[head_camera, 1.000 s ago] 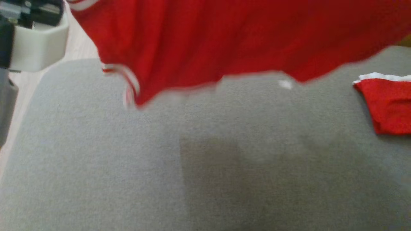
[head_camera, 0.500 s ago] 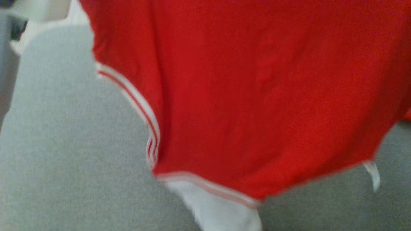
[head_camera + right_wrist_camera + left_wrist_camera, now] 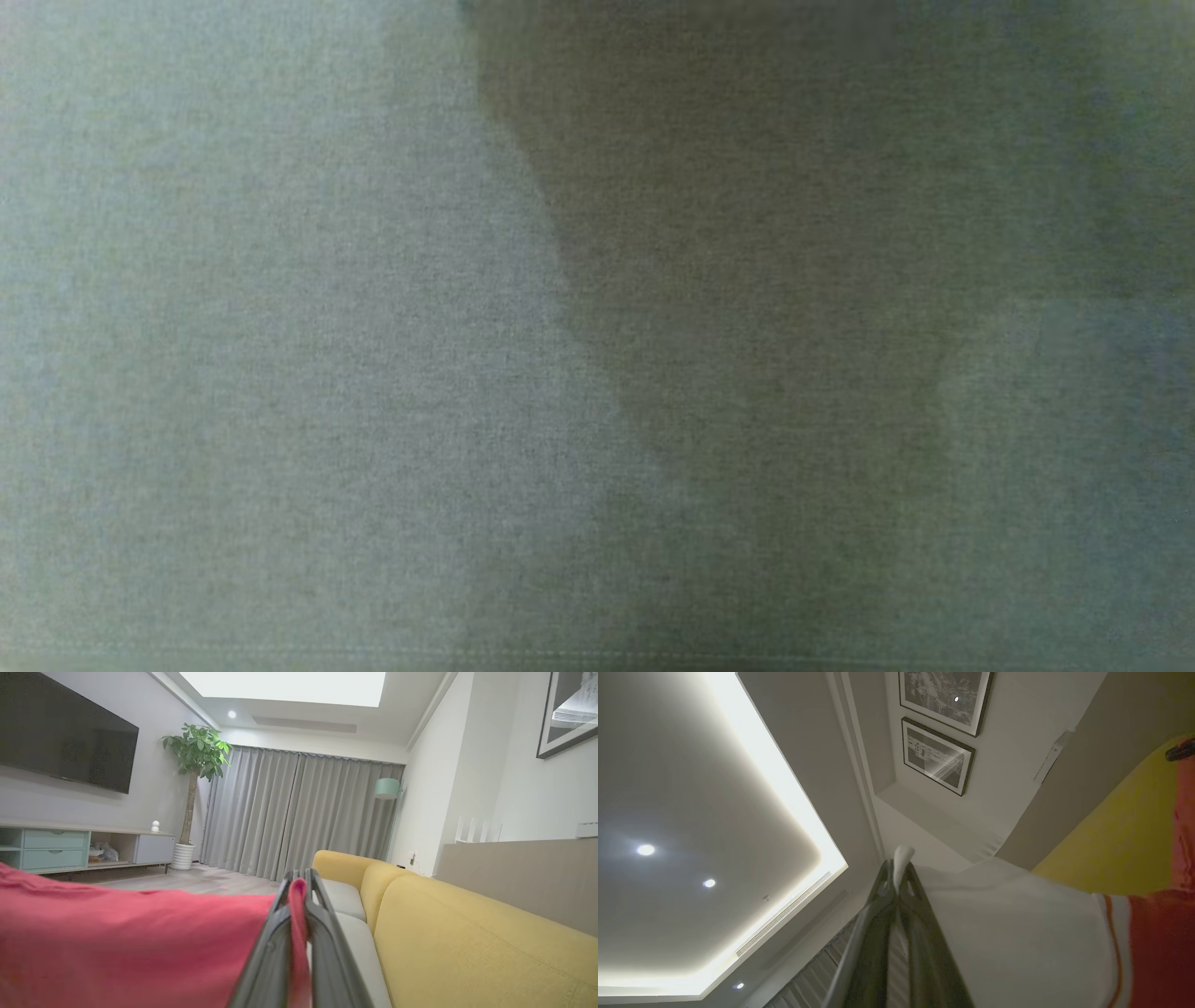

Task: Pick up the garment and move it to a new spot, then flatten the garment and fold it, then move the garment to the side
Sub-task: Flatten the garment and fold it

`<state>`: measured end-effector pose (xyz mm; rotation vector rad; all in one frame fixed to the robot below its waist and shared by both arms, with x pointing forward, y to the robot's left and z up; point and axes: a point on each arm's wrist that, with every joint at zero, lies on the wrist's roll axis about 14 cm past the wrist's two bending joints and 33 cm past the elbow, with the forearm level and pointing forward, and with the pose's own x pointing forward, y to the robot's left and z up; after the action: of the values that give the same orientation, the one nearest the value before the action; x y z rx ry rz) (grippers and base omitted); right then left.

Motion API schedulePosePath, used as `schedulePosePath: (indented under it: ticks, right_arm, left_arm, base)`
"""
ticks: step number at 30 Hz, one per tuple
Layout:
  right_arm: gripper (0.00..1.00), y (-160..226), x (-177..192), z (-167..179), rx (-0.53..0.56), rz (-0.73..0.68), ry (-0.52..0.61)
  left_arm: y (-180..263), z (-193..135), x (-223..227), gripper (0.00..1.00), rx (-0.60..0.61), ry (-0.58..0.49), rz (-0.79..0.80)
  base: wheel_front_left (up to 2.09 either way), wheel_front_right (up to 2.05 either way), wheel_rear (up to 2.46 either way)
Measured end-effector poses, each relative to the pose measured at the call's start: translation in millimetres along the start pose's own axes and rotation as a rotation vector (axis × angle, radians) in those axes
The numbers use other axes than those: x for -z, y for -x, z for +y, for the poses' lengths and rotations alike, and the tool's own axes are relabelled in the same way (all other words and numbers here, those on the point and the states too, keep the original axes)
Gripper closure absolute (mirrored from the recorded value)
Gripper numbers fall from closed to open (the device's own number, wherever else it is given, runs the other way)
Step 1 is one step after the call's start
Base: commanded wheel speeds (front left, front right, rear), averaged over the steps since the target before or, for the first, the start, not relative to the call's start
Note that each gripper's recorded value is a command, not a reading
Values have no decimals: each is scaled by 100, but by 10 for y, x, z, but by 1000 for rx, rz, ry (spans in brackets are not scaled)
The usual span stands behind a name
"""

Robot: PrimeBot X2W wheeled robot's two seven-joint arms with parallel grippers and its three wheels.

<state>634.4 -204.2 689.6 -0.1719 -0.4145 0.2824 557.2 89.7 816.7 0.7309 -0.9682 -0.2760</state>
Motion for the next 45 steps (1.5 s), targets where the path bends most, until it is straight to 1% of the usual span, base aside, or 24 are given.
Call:
schedulePosePath:
  ticks: [2,5,8,11,12,13,16,18,21,24,27,29,31,34,39,42,45]
  right_arm:
    - [100,16,138,40,-9,16,1]
    - [100,161,543,99,-10,98,-18]
    - [100,387,1004,199,-20,202,-35]
    - [100,630,1381,339,-31,293,-69]
    - [100,735,1476,389,-36,322,-78]
    - [100,988,1622,431,-24,377,-104]
    - [100,1409,1738,422,13,444,-137]
    - [100,1659,1744,434,43,468,-158]
    - [100,2035,1710,548,59,499,-173]
    - [100,2428,1660,670,71,540,-182]
    - [100,2702,1591,715,88,567,-187]
    - [100,2776,1559,707,91,573,-177]
    - [100,2770,1563,693,93,572,-171]
    - [100,2629,1604,689,100,553,-172]
    - [100,2221,1733,612,91,517,-146]
    - [100,2068,1893,548,95,532,-131]
    - [100,1952,2059,490,88,553,-112]
  left_arm:
    - [85,-141,39,100,40,9,-2]
    - [374,-446,192,100,95,64,42]
    - [827,-830,397,100,136,162,142]
    - [1320,-1185,497,100,174,243,250]
    - [1462,-1261,497,100,177,268,281]
    - [1717,-1393,424,100,188,313,329]
    - [2141,-1583,331,100,224,393,430]
    - [2467,-1695,284,100,243,437,518]
    - [2934,-1868,128,100,283,506,637]
    - [3155,-1936,-81,100,292,552,685]
    - [3187,-1917,-234,100,302,573,673]
    - [3172,-1916,-271,100,321,579,656]
    - [3168,-1930,-239,100,342,574,650]
    - [3053,-1946,-97,100,366,546,618]
    - [2462,-1898,233,100,358,489,488]
    - [2172,-1889,430,100,346,459,441]
    - [2032,-1929,655,100,350,430,436]
  base:
    - [0,0,0]
    - [0,0,0]
    - [0,0,0]
    - [0,0,0]
    - [0,0,0]
    - [0,0,0]
    - [0,0,0]
    - [0,0,0]
    - [0,0,0]
    - [0,0,0]
    - [0,0,0]
    - [0,0,0]
    - [0,0,0]
    - [0,0,0]
    - [0,0,0]
    - [0,0,0]
    - [0,0,0]
